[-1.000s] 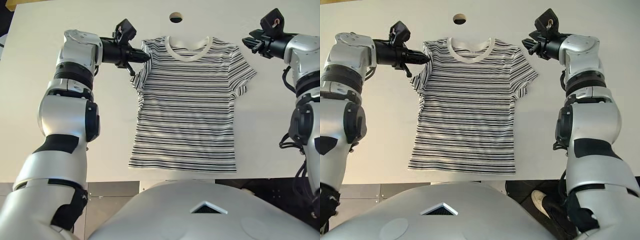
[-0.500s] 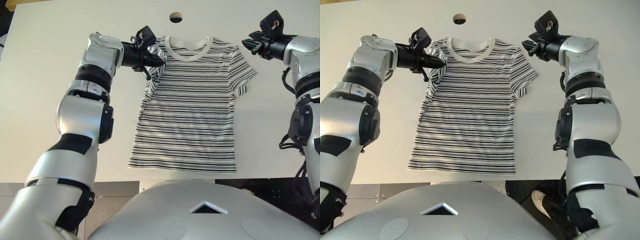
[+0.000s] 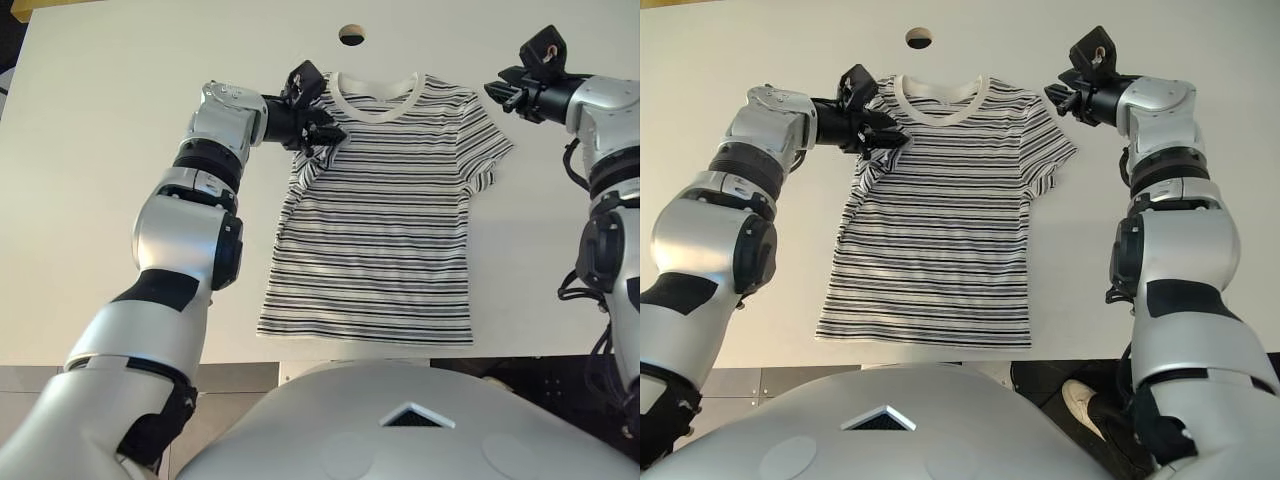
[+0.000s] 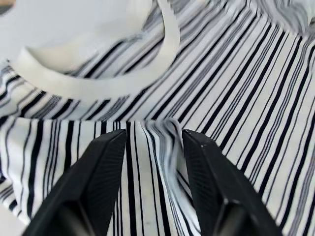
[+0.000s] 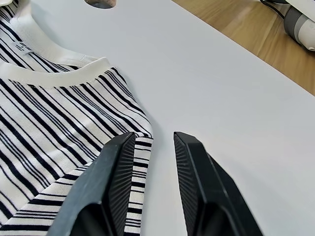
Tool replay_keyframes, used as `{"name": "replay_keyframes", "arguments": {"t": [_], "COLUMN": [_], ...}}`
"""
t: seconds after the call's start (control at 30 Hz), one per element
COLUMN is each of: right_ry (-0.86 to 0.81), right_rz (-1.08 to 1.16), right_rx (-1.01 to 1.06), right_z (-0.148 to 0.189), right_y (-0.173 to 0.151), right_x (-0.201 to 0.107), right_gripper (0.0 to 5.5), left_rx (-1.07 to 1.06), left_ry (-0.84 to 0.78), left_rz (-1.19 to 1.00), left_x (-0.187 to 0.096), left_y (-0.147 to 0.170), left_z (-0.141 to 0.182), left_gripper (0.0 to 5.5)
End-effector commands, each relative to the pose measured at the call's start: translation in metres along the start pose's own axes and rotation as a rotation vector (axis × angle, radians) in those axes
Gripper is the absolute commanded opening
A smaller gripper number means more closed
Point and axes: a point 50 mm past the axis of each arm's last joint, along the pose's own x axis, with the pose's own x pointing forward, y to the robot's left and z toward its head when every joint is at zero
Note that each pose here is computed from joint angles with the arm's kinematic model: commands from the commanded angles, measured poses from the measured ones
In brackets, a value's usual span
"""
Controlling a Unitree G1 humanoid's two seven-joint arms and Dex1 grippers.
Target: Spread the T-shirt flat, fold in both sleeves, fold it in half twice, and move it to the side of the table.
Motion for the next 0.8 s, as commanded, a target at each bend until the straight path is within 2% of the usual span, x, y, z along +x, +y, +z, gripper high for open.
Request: {"name": "replay_keyframes", "arguments": {"t": [0.03,0.17,0.3,0.53,0.8], "right_ry": [0.024,0.025,0.043,0.099,0.218], "right_rz": [0.0,-0.012,0.01,0.059,0.12], "right_rx": [0.002,0.008,0.072,0.254,0.298], "right_z": [-0.002,-0.002,-0.009,-0.024,-0.048], "right_y": [0.001,-0.003,-0.003,-0.012,-0.011], "right_x": [0.001,-0.002,-0.004,-0.021,-0.033], "right_gripper": [1.44,1.44,1.44,1.44,1.44], "left_rx": [-0.049,-0.112,-0.114,-0.054,-0.063], "left_ry": [-0.084,-0.206,-0.312,-0.264,-0.25], "left_rz": [-0.005,0.025,0.157,0.329,0.345], "left_x": [-0.007,-0.021,-0.047,-0.072,-0.075], "left_y": [0.004,0.013,0.031,0.05,0.053], "left_z": [0.015,0.035,0.054,0.039,0.033], "left_gripper": [2.63,3.3,3.3,3.3,3.3]}}
